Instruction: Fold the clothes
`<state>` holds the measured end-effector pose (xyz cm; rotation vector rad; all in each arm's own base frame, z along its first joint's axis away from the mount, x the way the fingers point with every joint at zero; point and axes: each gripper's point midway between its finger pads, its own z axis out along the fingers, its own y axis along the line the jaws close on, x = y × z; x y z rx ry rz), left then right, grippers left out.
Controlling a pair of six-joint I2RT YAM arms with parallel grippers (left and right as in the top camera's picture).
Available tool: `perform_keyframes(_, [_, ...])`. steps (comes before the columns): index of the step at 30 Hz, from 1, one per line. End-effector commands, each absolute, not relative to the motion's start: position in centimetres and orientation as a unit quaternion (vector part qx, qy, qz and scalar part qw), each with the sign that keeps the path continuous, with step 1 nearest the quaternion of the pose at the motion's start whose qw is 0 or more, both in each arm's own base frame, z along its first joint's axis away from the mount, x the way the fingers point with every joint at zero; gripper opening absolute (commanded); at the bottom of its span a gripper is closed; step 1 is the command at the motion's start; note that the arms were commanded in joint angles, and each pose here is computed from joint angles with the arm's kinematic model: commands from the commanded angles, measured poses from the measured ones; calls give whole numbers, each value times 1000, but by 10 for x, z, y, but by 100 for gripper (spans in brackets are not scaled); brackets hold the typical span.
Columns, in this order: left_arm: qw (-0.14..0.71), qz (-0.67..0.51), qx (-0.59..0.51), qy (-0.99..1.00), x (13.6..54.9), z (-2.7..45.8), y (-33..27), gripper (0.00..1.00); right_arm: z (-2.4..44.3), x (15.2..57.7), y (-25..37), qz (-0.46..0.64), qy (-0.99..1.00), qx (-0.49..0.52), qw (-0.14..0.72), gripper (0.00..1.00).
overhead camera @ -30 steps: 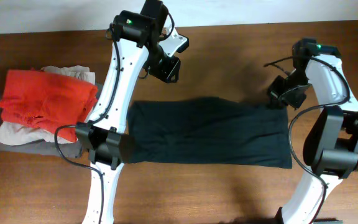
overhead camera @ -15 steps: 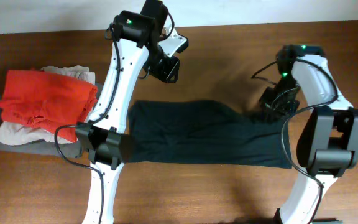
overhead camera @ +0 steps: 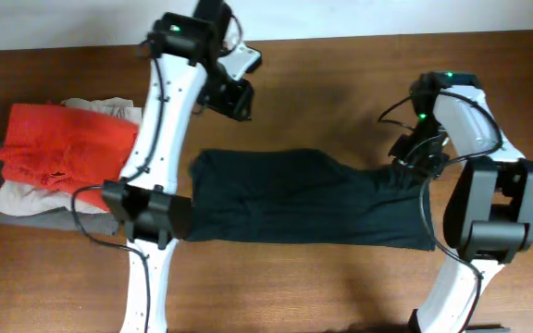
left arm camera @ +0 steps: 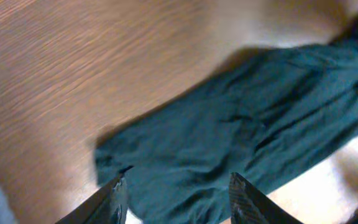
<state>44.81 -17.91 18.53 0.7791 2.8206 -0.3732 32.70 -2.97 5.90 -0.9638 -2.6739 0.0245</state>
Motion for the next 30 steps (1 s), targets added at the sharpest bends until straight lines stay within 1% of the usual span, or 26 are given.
perform_keyframes(1, [104, -166, 198, 961, 457, 196, -156, 52, 66, 327, -45, -12, -934, -330, 138, 20])
perform_keyframes(6, [86, -184, 178, 963, 455, 190, -152, 52, 66, 330, -48, -35, -935, -328, 133, 19])
perform_keyframes(10, [23, -144, 117, 982, 445, 155, -140, 51, 65, 333, -48, -38, -936, -326, 128, 19])
perform_keyframes(11, [4, -146, 95, 985, 441, 147, -140, 47, 65, 334, -46, -43, -936, -324, 127, 19])
perform_keyframes(12, [-16, -162, 77, 984, 435, 140, -145, 46, 65, 336, -44, -50, -938, -319, 125, 19])
perform_keyframes(14, [-56, -212, 65, 974, 422, 131, -162, 37, 65, 338, -41, -62, -940, -314, 122, 19])
perform_keyframes(15, [-72, -231, 62, 968, 416, 127, -169, 34, 65, 338, -41, -61, -940, -314, 122, 19])
perform_keyframes(16, [-85, -239, 60, 965, 412, 121, -172, 34, 65, 339, -42, -61, -940, -314, 121, 19])
perform_keyframes(20, [-99, -179, 44, 978, 409, 89, -161, 34, 65, 338, -42, -61, -940, -314, 122, 19])
perform_keyframes(21, [-97, -158, 43, 982, 410, 86, -154, 33, 65, 338, -41, -61, -940, -313, 122, 19])
perform_keyframes(22, [-97, -135, 43, 985, 410, 84, -147, 29, 65, 338, -41, -61, -940, -312, 123, 19])
perform_keyframes(24, [-97, -100, 45, 989, 405, 91, -133, 26, 66, 337, -41, -61, -940, -310, 124, 19])
perform_keyframes(26, [-90, -52, 49, 993, 396, 110, -114, 26, 66, 337, -41, -61, -940, -310, 125, 19])
perform_keyframes(27, [-73, -34, 54, 995, 396, 123, -107, 26, 66, 337, -41, -61, -940, -311, 125, 19])
perform_keyframes(28, [-56, -28, 57, 996, 394, 137, -104, 27, 66, 337, -41, -61, -940, -311, 125, 19])
perform_keyframes(30, [-19, -26, 57, 998, 386, 169, -100, 33, 66, 336, -41, -61, -940, -310, 125, 19])
